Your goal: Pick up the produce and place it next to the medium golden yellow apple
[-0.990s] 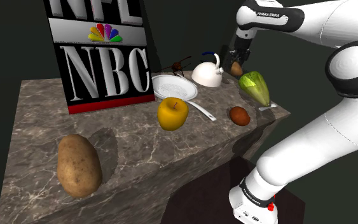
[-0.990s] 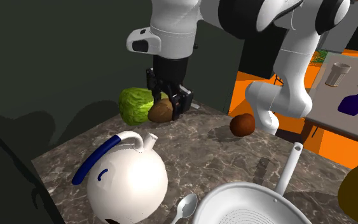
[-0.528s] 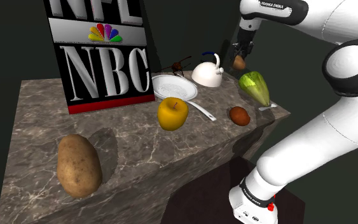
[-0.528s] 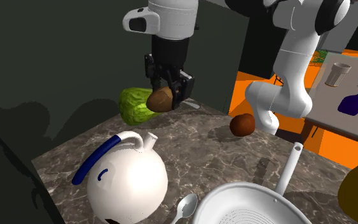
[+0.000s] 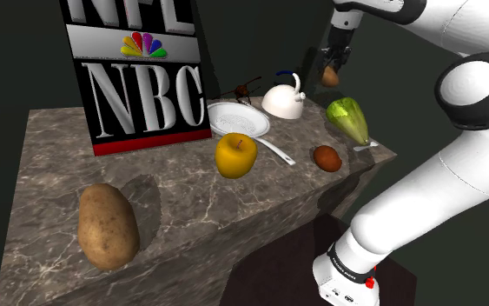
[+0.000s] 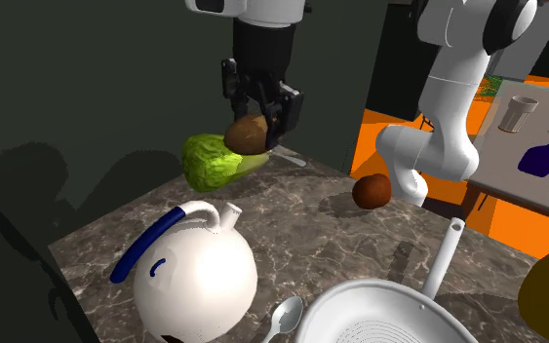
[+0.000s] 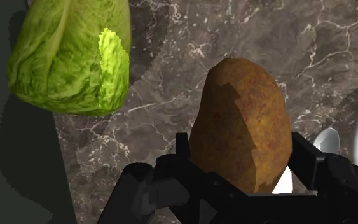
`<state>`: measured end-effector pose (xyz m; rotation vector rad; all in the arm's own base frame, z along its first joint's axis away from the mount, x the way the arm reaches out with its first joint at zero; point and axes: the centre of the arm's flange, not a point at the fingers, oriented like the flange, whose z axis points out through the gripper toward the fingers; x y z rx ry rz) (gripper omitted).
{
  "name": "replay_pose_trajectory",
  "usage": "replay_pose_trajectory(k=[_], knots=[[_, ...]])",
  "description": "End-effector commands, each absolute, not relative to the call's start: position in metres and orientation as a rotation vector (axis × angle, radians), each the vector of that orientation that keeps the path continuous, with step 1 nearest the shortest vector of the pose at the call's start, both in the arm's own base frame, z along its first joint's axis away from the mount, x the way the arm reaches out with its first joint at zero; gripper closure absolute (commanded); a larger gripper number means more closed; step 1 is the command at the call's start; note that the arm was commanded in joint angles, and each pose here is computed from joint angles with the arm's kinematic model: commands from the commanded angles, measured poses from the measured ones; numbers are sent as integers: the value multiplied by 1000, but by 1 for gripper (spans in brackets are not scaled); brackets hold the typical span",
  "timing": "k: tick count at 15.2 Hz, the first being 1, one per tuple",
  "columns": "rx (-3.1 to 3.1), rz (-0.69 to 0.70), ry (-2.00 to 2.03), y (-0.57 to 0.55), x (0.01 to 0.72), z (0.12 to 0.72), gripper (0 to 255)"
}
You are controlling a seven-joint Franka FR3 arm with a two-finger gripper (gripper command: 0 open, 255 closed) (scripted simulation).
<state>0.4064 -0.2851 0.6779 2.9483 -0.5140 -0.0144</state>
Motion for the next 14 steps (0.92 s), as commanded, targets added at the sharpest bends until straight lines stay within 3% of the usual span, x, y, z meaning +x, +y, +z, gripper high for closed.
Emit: replay_pose_trajectory(k=[1, 14], knots=[[2948, -15, -515, -265, 407, 681, 255], [2948, -15, -515, -93, 414, 681, 255]])
